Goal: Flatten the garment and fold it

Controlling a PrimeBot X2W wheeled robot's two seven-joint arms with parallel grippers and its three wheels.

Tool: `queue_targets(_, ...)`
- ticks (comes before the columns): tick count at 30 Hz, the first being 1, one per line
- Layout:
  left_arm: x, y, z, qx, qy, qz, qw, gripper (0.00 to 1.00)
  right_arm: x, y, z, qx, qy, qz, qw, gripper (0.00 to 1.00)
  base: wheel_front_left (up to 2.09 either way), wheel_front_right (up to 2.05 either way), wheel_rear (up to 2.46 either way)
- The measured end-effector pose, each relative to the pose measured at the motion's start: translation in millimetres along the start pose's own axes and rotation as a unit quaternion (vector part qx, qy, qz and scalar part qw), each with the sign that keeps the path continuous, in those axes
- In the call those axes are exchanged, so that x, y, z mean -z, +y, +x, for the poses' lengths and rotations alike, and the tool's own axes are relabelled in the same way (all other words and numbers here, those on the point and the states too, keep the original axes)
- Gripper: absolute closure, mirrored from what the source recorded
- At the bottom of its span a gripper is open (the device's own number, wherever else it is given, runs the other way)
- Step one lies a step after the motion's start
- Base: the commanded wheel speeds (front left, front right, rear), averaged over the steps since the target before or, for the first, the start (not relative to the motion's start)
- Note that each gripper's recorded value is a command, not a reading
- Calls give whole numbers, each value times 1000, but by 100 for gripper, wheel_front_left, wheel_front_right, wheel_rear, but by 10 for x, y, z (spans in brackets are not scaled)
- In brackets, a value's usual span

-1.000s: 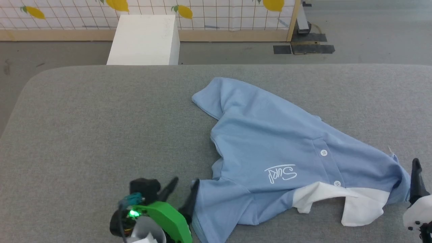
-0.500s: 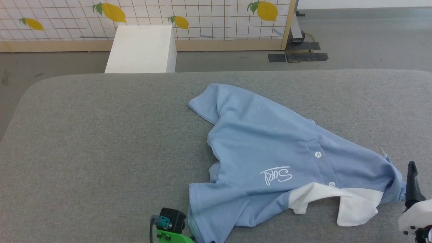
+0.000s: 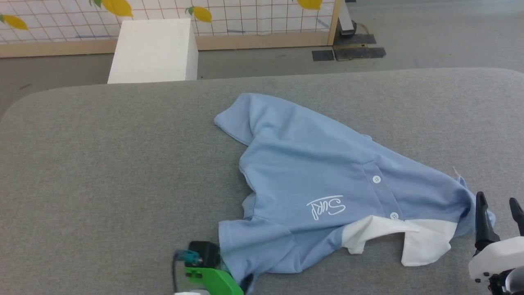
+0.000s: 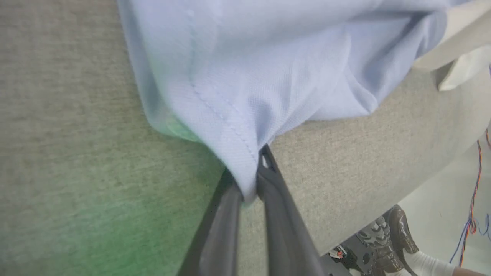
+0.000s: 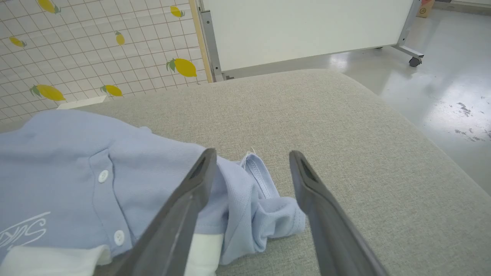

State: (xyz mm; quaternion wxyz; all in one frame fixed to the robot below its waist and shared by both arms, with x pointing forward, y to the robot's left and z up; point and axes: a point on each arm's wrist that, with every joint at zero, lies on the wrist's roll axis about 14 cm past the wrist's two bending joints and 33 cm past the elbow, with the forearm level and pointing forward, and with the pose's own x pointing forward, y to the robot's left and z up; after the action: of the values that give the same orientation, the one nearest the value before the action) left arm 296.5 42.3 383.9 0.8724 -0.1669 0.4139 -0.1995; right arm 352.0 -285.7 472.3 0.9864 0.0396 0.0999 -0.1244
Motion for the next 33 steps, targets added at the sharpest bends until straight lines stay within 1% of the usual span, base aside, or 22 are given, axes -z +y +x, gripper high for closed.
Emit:
queue_targets(2,-149,134,-19,-20,-37,-24,999,100,8,-2,2,0,1,1,1000,0,0,0,0)
queue_targets(5,-435,515,-163,-79,-108,-45,990,100,11,-4,2,0,5,0,1000,0,0,0,0)
queue_targets(8,-710,941,-417,-144,-177,-54,972,100,97,-13,-10,1,32,1,999,0,0,0,0)
queue_targets(11,-872,1204,-634,-186,-221,-56,956,100,197,-9,-15,0,65,6,998,0,0,0,0)
queue_targets(14,-914,1356,-760,-209,-241,-61,946,100,371,10,-41,-3,113,7,994,0,0,0,0)
queue_targets(16,-905,1405,-796,-217,-246,-64,943,100,569,28,-90,-6,163,8,987,0,0,0,0)
queue_targets(19,-872,1430,-795,-221,-243,-67,942,100,878,154,-177,-24,240,25,970,0,0,0,0)
queue_targets(21,-845,1429,-779,-221,-239,-69,943,100,1063,258,-243,-39,287,26,957,0,0,0,0)
queue_targets(27,-766,1427,-721,-220,-226,-78,946,100,1230,359,-306,-59,357,15,932,0,0,0,0)
queue_targets(28,-753,1431,-714,-221,-224,-78,946,100,1242,371,-312,-62,368,12,928,20,0,0,0)
queue_targets(29,-745,1431,-708,-221,-223,-79,946,100,1248,378,-318,-64,376,8,924,56,0,0,0)
queue_targets(30,-734,1434,-703,-221,-221,-79,947,100,1254,388,-328,-67,384,4,921,85,0,0,0)
queue_targets(31,-728,1438,-701,-221,-220,-80,947,100,1252,392,-334,-68,390,0,918,100,0,0,0)
queue_targets(33,-716,1434,-693,-220,-218,-79,948,100,1252,406,-356,-70,401,-9,913,100,0,0,0)
